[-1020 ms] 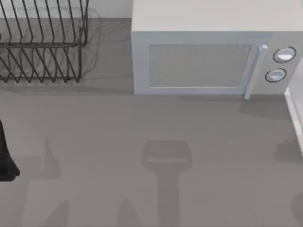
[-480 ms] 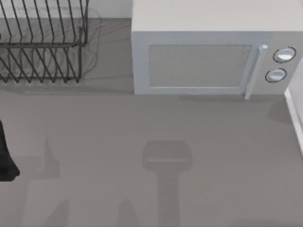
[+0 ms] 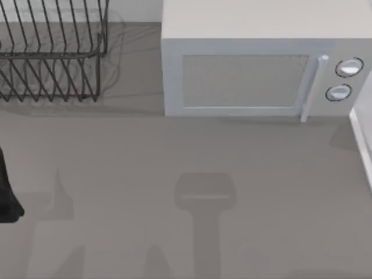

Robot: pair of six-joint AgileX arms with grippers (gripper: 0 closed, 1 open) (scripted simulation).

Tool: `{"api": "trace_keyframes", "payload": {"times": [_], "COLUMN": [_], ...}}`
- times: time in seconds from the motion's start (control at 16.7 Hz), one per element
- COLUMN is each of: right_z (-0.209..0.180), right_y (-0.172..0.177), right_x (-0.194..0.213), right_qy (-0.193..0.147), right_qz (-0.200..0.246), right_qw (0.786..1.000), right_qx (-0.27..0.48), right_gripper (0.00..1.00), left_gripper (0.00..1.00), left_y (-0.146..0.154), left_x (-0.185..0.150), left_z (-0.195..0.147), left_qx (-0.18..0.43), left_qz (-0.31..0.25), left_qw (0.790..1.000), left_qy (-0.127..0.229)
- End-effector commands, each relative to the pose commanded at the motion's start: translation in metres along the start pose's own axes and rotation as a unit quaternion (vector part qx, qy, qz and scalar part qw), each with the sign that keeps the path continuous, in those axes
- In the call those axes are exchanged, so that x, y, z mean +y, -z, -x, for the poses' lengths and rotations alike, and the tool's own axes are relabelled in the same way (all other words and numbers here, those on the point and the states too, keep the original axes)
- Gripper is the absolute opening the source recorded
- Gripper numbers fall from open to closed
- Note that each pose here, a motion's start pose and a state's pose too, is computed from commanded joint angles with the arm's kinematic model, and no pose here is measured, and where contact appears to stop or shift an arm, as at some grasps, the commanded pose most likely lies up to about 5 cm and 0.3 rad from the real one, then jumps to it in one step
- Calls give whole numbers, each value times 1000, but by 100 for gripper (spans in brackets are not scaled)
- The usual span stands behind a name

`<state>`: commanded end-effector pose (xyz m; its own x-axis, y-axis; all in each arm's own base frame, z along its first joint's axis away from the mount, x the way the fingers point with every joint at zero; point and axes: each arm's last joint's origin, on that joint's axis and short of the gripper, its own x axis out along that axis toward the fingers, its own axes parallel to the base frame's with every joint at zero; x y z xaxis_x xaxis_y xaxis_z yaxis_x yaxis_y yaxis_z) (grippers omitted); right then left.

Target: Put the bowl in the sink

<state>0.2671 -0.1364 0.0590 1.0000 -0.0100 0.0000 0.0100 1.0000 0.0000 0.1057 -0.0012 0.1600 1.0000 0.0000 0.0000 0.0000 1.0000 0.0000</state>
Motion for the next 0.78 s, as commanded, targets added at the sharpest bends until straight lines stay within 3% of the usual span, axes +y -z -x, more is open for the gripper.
{"api": "trace_keyframes", "payload": {"times": [0.54,0.78], "right_z": [0,0], "right_y": [0,0], "right_x": [0,0], "right_qy": [0,0], "right_qz": [0,0], "right_qw": [1000,1000], "right_qx": [0,0], "right_gripper": [98,100], "left_gripper": [100,100], "left_y": [0,0], "left_x": [0,0], "left_z": [0,0], "left_qx": [0,0], "left_qz": [0,0], "left_qw": [1000,1000], "left_qy": [0,0]}}
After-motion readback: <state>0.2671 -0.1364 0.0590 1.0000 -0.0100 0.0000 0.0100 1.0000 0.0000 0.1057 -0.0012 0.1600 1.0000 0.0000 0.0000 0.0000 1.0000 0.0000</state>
